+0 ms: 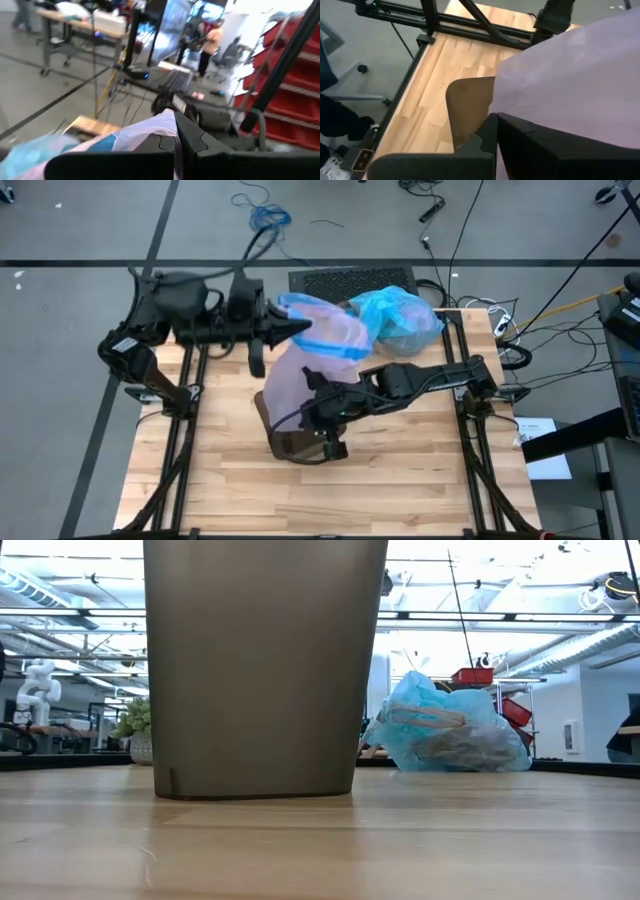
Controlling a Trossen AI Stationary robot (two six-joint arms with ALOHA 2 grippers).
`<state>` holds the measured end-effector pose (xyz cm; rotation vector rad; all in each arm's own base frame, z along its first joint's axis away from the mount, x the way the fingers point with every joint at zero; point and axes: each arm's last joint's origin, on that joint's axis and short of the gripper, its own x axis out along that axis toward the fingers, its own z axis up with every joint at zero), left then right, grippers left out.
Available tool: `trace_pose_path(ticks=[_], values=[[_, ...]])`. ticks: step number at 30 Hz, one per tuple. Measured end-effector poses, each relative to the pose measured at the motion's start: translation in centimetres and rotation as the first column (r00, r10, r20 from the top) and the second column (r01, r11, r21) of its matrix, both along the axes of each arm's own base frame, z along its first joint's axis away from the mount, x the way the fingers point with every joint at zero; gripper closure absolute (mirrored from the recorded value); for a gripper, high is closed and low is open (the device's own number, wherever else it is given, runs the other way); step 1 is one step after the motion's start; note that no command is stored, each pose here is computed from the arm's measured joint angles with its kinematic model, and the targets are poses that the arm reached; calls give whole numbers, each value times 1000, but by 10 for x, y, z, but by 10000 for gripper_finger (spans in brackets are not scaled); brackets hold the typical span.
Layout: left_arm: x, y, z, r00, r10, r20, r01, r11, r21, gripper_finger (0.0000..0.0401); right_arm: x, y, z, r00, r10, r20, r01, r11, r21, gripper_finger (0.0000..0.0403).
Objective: Place trash/remove bag and relplace
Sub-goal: Insert the pink trash bag into the trash bin
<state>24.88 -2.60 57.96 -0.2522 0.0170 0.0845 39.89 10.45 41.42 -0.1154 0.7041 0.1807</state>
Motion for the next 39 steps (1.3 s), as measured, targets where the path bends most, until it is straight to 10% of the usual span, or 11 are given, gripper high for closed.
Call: trace_pose_path(ticks=[24, 39], values=[[-50, -60, -7, 953, 289, -86, -290, 957, -5, 401, 29, -1, -29, 999, 38, -35, -37, 998, 49, 403], [-46, -81, -18, 952, 274, -134, -281, 959, -30, 401, 46, -1, -58, 985, 97, -142, -73, 983, 169, 403]])
